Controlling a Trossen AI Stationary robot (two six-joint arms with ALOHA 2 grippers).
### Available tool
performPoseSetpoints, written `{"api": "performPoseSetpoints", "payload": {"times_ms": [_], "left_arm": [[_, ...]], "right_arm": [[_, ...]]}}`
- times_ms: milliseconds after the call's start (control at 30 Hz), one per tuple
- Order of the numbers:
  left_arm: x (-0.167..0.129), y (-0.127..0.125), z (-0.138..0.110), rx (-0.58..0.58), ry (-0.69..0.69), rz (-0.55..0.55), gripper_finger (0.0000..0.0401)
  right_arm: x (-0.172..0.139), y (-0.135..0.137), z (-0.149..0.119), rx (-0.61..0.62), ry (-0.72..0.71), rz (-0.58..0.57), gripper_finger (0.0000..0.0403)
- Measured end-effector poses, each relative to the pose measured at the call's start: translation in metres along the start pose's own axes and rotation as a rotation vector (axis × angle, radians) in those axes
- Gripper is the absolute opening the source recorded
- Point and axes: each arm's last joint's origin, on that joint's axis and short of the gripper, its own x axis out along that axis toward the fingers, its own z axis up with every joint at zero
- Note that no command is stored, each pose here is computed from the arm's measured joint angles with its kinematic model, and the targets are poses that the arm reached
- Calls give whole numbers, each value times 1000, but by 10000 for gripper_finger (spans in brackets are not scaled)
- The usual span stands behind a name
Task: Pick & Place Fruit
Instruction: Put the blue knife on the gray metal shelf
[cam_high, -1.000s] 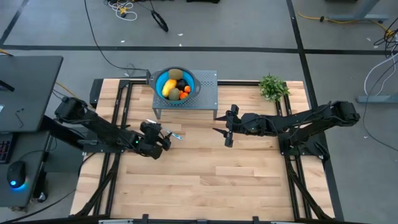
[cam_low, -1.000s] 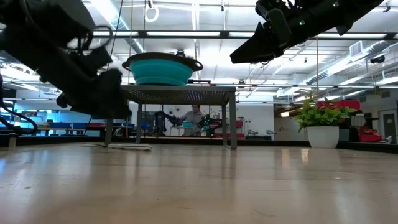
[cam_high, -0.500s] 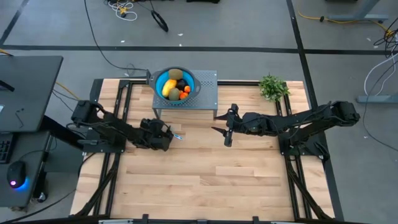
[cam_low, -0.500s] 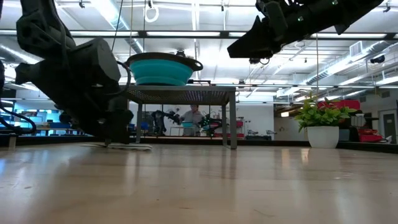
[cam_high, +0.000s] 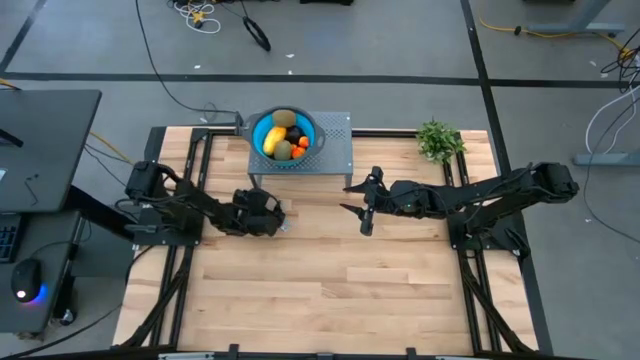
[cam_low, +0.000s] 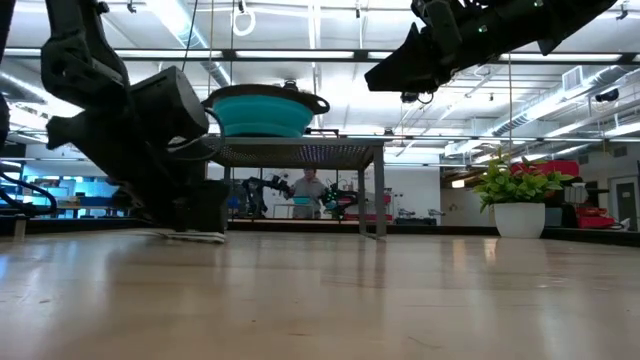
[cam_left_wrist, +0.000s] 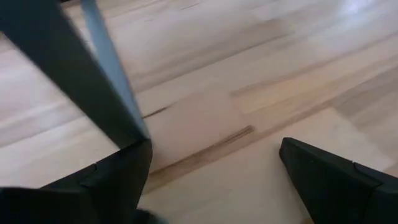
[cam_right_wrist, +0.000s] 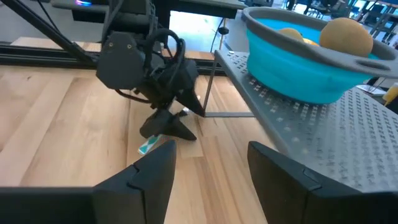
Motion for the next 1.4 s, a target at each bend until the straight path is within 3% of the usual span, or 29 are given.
{"api": "performPoseSetpoints", "payload": {"times_ms": [267, 633, 833, 1067, 1267, 1400], "left_arm": [[-6, -12, -1, -2, 12, -125, 373], [-13, -9, -10, 10, 72, -114, 373], [-30, -1, -1, 59, 123, -142, 373], [-50, 20, 4, 95, 132, -61, 373], [-55, 20, 3, 92, 45, -39, 373], [-51, 22, 4, 65, 66, -20, 373]], "right_arm": [[0, 0, 0, 0, -1, 0, 208], [0, 0, 0, 0, 1, 0, 208], [0, 0, 0, 0, 1, 0, 208], [0, 0, 0, 8, 1, 0, 208], [0, 0, 0, 50, 1, 0, 208], [0, 0, 0, 52, 1, 0, 208]]}}
